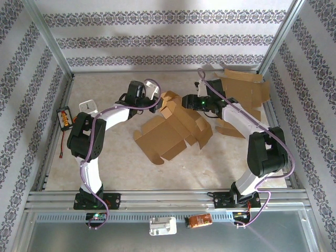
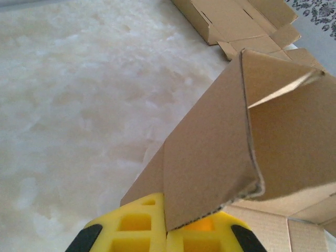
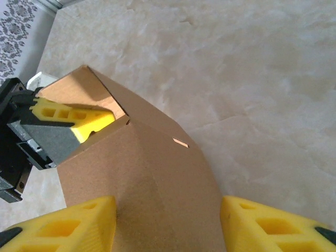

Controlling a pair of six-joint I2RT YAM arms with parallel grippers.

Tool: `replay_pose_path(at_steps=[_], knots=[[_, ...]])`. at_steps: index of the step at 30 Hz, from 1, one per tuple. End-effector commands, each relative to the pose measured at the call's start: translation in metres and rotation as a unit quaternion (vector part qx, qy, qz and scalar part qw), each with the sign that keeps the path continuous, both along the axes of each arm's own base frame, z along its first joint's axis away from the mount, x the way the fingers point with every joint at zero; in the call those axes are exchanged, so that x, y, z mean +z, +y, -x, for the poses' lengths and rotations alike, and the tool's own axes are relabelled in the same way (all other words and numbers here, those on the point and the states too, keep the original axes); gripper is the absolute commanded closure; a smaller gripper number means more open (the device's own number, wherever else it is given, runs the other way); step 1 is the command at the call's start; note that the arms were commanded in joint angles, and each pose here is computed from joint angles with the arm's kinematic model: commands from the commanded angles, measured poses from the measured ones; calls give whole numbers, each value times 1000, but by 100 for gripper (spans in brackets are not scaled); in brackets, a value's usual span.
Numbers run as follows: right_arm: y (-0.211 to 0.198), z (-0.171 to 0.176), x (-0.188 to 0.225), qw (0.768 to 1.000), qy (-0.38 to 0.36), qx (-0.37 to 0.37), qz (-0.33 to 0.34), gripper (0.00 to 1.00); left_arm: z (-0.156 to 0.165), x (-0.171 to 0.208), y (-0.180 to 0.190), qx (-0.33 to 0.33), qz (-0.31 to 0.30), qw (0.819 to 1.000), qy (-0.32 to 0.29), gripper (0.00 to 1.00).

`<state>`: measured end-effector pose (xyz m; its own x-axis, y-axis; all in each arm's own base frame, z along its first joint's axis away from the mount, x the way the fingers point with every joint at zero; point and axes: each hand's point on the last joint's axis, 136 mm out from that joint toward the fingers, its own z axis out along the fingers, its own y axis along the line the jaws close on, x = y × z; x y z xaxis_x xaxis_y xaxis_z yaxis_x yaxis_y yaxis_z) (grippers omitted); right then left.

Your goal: Fold the paper box

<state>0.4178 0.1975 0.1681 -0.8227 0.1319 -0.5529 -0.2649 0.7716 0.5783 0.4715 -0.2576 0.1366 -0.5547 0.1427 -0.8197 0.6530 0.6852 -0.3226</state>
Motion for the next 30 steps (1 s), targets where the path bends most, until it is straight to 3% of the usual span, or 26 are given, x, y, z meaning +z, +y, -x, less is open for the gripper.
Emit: replay_pose_path(at_steps=[1,3,7,14,21,30], knots=[[-1,6,-20,998,59,7,-29,46,0,36,-12,-37,48,997,-43,100],[3,10,-22,996,76,16,-54,46,-3,38,-11,-35,51,997,-45,100],[9,20,-20,991,97,37,-90,35,-14,38,-8,-27,51,997,-47,100],[-8,31,-24,990,101,24,-97,39,-29,32,-2,-16,29,998,-46,100],[-8,44,-19,986,110,42,-119,29,-38,25,3,-7,6,999,-39,100],[-26,54,-20,988,101,24,-110,40,-39,24,3,-4,8,1000,-28,100]])
